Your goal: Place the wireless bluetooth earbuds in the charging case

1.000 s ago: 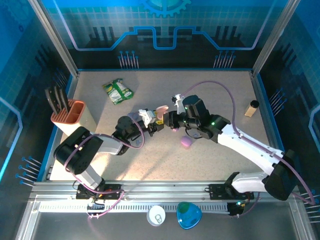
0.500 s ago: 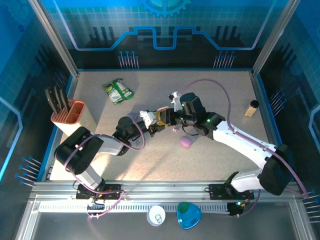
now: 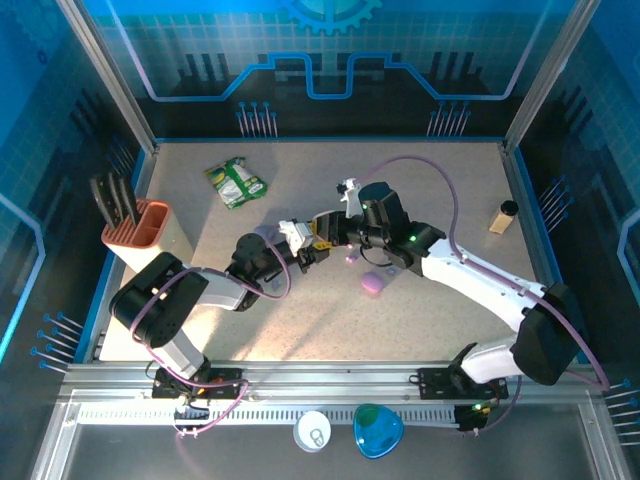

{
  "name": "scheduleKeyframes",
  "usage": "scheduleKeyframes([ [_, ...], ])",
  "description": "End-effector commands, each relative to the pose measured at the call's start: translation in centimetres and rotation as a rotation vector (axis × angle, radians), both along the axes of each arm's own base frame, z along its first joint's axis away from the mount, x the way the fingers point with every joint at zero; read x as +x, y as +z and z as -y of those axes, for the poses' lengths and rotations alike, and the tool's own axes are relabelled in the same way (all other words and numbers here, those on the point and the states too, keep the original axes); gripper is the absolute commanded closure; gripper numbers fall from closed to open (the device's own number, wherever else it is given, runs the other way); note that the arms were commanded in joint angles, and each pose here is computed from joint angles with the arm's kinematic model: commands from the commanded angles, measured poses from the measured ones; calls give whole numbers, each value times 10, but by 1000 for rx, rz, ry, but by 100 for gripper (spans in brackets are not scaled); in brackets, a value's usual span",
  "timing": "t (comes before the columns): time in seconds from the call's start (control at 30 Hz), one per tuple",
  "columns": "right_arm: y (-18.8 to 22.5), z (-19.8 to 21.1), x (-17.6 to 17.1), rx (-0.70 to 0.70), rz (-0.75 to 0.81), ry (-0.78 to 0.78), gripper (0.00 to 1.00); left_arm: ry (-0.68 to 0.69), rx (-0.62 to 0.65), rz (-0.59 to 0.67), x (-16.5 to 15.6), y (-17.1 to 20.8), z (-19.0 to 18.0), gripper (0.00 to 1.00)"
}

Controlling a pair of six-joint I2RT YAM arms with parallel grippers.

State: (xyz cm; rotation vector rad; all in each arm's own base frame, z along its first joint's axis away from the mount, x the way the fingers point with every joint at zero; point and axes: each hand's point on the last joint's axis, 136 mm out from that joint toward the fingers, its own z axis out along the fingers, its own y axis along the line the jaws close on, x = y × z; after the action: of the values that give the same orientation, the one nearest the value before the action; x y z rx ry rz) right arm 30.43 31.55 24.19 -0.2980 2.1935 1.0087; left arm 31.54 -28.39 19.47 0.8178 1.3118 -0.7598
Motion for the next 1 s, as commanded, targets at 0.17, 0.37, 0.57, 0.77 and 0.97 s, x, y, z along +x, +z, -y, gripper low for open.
scheduleKeyframes([
  [0.17, -22, 9, 4, -21, -43, -50, 76, 47, -74, 21, 8, 28, -1, 71],
  [0.37, -31, 11, 5, -29, -58, -70, 75, 74, -92, 3, 15, 35, -2, 70],
  [0.57, -37, 18, 7, -47, -66, -103, 74, 102, -97, -9, 19, 36, -5, 70],
  [0.77, -40, 23, 8, -62, -71, -122, 70, 95, -92, -10, 18, 36, -4, 70],
  [0.97, -35, 17, 7, -45, -69, -97, 66, 83, -76, -2, 16, 36, -1, 70],
])
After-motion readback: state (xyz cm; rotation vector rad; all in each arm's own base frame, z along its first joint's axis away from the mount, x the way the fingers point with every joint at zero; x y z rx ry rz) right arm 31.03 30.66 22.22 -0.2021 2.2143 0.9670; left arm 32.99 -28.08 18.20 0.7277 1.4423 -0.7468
